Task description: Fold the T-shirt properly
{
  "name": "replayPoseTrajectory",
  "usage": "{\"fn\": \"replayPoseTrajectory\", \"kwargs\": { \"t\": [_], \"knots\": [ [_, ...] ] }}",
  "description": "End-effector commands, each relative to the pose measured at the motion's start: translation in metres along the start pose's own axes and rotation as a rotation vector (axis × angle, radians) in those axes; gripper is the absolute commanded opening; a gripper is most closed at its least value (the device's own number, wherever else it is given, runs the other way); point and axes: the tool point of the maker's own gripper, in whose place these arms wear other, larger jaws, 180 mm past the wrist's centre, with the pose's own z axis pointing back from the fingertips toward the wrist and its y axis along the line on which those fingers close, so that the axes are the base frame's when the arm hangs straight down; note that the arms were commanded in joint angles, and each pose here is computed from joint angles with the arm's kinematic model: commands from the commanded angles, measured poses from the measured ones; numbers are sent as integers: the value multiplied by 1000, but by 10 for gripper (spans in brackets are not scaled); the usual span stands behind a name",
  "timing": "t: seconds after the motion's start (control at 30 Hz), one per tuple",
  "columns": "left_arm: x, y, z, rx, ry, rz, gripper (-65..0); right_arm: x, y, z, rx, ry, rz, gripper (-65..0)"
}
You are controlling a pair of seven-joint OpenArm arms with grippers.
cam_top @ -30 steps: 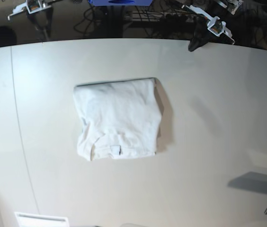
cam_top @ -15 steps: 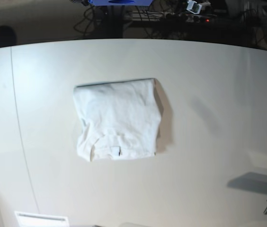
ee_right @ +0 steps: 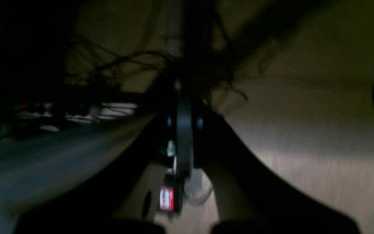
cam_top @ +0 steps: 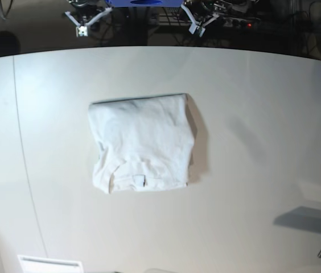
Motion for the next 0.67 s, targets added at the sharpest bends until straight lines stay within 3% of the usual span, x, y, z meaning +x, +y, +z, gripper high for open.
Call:
{"fn": "replayPoseTrajectory", "kwargs": {
  "t": [0.0, 0.13, 0.47, 0.63],
  "knots": [
    [-1, -1, 1, -2, -4, 11, -650, -10, 2, 6, 0, 6, -12, -634],
    [2, 2, 1, 12, -19, 39, -650, -28, 3, 19, 0, 27, -17, -634],
    [41, 12, -4, 18, -102, 1, -650, 2, 4, 6, 11, -51, -7, -634],
    [42, 26, -3, 106, -103, -30, -650, 12, 4, 1, 12, -67, -3, -634]
  ]
}}
